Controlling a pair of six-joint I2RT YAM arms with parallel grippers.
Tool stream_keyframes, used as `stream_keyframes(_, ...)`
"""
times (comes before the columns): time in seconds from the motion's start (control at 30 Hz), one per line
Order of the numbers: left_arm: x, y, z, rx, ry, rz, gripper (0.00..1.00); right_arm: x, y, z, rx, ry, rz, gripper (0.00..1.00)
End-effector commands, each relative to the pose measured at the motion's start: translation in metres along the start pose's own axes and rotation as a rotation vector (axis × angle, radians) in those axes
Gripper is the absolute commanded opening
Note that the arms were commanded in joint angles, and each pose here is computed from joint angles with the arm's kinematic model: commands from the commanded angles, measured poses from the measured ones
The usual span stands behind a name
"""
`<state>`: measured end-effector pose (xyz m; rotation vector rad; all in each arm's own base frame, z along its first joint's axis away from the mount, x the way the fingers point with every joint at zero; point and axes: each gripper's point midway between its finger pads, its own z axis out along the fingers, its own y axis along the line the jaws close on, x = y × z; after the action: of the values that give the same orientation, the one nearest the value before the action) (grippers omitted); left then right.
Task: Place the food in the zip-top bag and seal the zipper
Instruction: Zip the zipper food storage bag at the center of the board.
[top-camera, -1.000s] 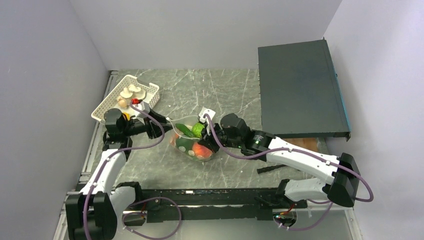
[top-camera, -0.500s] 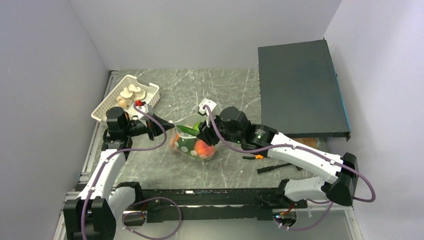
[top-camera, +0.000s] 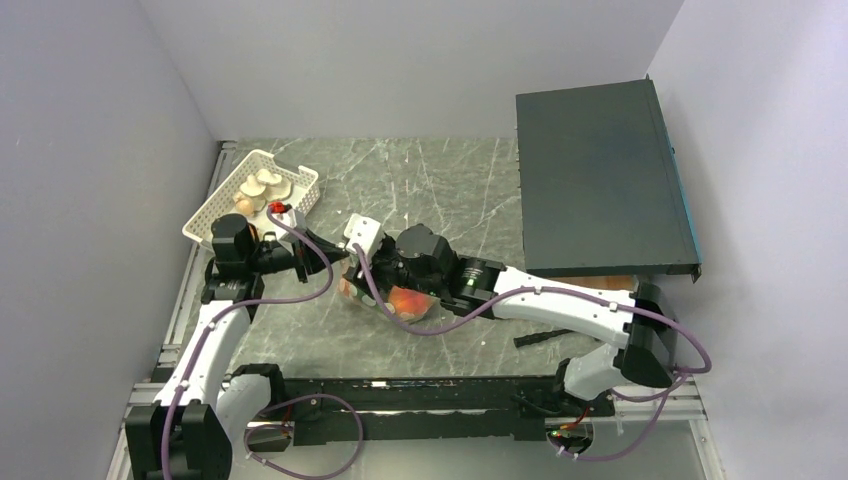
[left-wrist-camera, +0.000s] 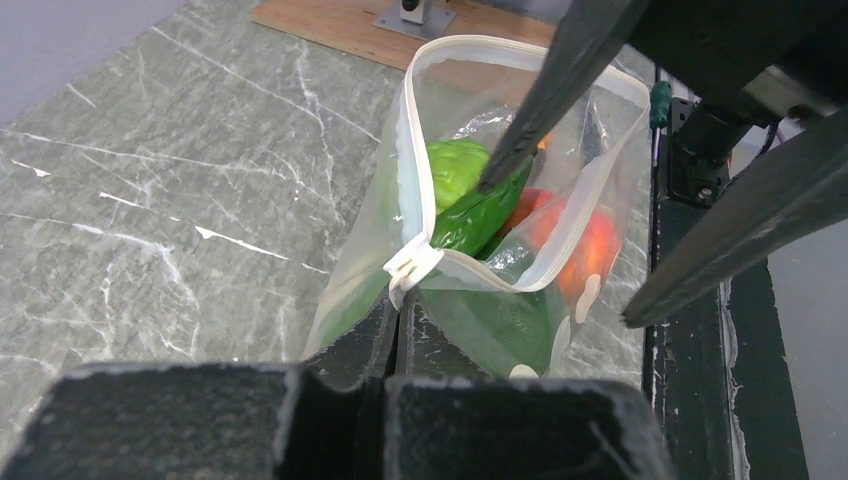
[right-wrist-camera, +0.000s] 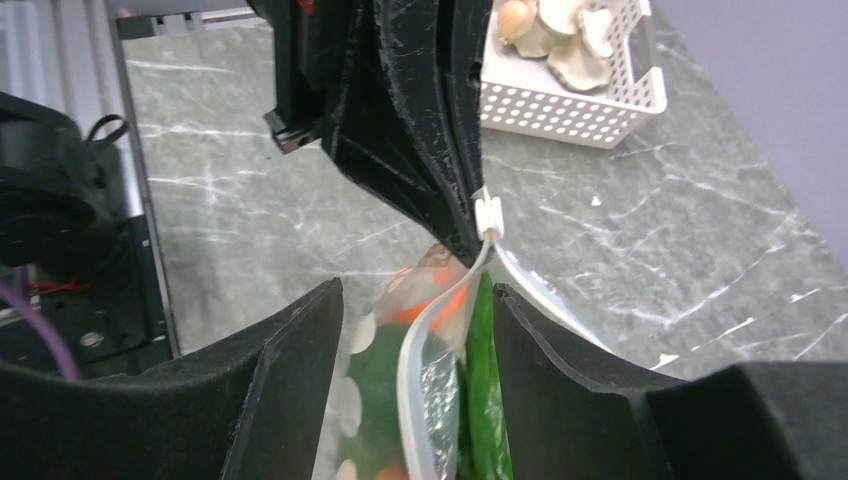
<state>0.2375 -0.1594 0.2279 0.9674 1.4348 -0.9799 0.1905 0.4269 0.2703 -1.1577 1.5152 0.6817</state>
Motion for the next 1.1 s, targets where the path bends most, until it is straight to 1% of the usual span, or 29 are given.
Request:
stream_keyframes(0.0,-0.024,-0.006,-0.001,0.036,-0.029,0.114,0.0,-0.042,-0.024,0.01,0.098,-0.209,-0.108,0.59)
stream_keyframes(0.17,-0.025,-0.007,-0.002,0.042,-0.034,0.116,0.0,-0.045,-0.037,0.022,0.072,-0.228,-0.11,0.57)
stream_keyframes(0.27,-0.026,-0.007,-0.002,0.039,-0.036,0.119,0.0,-0.038,-0.038,0.03,0.05,-0.203,-0.129,0.55)
stream_keyframes(0.37,-0.027,-0.005,-0.003,0.032,-0.035,0.116,0.0,-0.033,-0.042,0.036,0.049,-0.17,-0.122,0.42)
stream_keyframes(0.47,-0.027,-0.003,-0.003,0.022,-0.036,0.108,0.0,-0.037,-0.038,0.035,0.027,-0.192,-0.111,0.33)
stream_keyframes(0.7,-0.027,-0.003,-0.003,0.034,-0.035,0.096,0.0,-0.035,-0.036,0.046,-0.001,-0.162,-0.084,0.28)
stream_keyframes(0.9,-0.027,-0.003,-0.003,0.032,-0.037,0.101,0.0,-0.031,-0.04,0.049,0.001,-0.145,-0.076,0.14)
stream_keyframes(0.93,-0.028,-0.003,-0.004,0.028,-0.038,0.101,0.0,-0.03,-0.041,0.049,0.001,-0.139,-0.074,0.14)
stream_keyframes(0.97,-0.027,-0.002,-0.004,0.026,-0.039,0.1,0.0,-0.03,-0.041,0.048,-0.005,-0.137,-0.071,0.16)
stream_keyframes(1.03,-0.028,-0.002,-0.004,0.027,-0.039,0.099,0.0,-0.03,-0.042,0.045,-0.006,-0.138,-0.065,0.24)
stream_keyframes(1.07,-0.028,-0.002,-0.004,0.027,-0.04,0.099,0.0,-0.03,-0.041,0.044,-0.006,-0.139,-0.063,0.25)
